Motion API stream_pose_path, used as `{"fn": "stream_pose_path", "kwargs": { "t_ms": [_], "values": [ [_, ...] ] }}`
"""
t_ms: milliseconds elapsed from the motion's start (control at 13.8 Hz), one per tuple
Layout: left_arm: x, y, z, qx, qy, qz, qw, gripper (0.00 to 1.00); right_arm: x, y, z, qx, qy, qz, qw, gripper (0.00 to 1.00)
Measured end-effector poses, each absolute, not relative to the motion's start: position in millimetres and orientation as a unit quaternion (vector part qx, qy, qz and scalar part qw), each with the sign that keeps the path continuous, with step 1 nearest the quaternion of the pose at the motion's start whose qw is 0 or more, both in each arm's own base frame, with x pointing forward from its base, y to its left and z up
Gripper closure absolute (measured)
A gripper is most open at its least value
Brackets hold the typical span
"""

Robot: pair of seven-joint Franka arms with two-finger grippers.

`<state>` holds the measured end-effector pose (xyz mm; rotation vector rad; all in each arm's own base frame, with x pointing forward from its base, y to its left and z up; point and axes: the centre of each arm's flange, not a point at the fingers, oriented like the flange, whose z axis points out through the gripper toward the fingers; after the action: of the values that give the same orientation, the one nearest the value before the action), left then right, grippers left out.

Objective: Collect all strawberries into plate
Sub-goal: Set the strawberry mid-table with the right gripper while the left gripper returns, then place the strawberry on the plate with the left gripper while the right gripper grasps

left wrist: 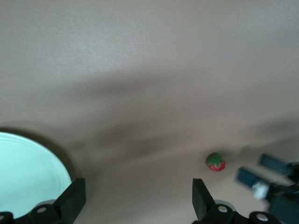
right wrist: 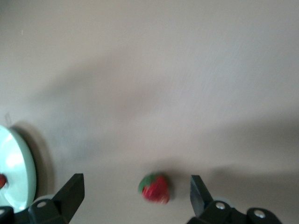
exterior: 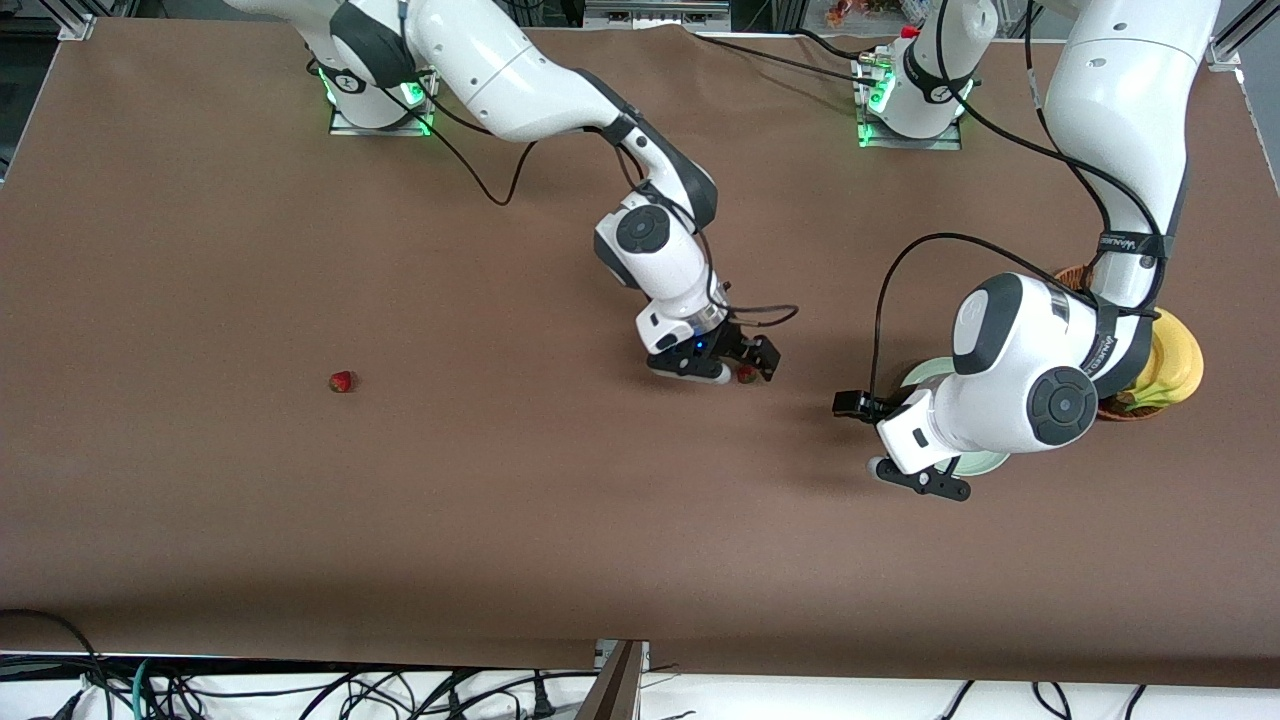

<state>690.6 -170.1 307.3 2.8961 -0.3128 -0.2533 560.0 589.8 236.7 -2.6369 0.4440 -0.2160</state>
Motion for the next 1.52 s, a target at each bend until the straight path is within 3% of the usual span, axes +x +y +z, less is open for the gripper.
{"fn": "stream_pose_path", "kwargs": {
  "t_ms": [290, 726, 1089, 1524],
  "values": [
    [681.8, -209.2, 295.3, 0.986, -0.089, -0.087, 0.108, 0.00, 637.8, 485.2, 306.6, -0.982, 0.091, -0.048, 0.161, 0.00],
    [641.2, -258.2, 229.7, 0.991, -0.024, -0.091, 0.098, 0.00, 710.6, 291.3, 289.2, -0.994, -0.037, 0.054, 0.086, 0.00],
    [604.6, -298.8, 198.5, 0.990, 0.053, -0.100, 0.085, 0.00, 721.7, 171.6, 258.3, -0.990, -0.089, 0.111, 0.021, 0.00],
    [562.5, -331.4, 169.7, 0.983, 0.142, -0.083, 0.084, 0.00, 701.6, 132.4, 222.5, -0.981, -0.117, 0.157, 0.003, 0.00]
  ]
}}
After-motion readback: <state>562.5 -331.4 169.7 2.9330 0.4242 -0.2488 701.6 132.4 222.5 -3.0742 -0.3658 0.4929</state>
